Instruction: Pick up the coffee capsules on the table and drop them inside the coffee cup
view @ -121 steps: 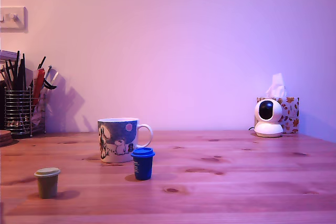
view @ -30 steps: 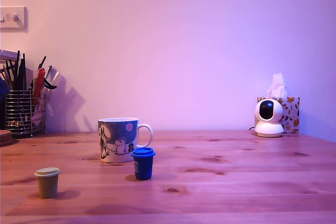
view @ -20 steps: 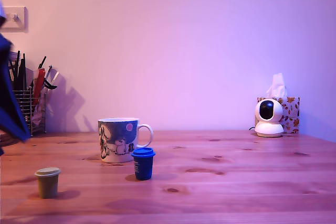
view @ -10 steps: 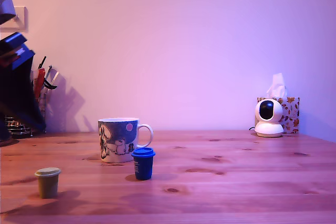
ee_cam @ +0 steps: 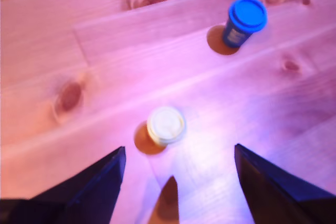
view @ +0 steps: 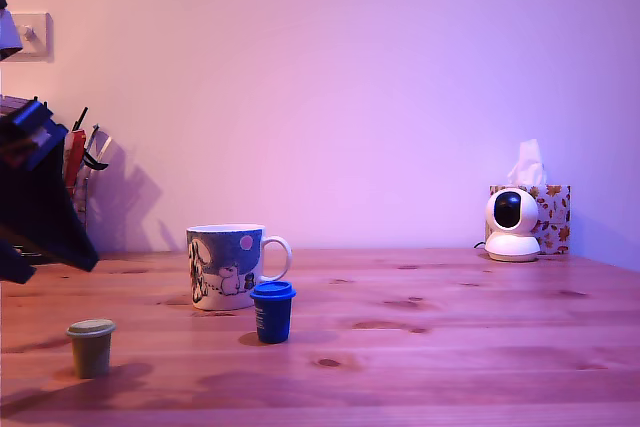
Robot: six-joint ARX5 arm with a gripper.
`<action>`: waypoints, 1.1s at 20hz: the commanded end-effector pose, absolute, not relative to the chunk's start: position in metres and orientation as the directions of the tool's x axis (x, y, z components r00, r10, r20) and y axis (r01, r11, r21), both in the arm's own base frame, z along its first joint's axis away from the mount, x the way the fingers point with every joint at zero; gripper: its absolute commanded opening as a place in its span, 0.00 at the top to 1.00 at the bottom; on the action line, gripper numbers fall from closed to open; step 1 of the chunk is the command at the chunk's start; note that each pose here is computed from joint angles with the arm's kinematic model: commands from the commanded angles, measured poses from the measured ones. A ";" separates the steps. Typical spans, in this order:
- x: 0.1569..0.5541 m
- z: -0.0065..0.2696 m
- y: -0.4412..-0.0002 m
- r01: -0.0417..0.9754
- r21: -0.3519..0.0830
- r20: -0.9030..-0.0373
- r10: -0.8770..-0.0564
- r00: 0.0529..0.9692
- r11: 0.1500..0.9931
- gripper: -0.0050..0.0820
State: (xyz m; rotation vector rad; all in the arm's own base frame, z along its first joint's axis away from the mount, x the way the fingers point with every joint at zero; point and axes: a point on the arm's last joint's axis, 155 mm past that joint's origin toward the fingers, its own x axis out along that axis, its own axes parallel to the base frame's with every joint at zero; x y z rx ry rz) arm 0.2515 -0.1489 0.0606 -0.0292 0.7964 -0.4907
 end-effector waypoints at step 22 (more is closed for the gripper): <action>0.266 -0.012 -0.160 0.504 -0.125 -0.734 -0.422 0.533 0.854 0.31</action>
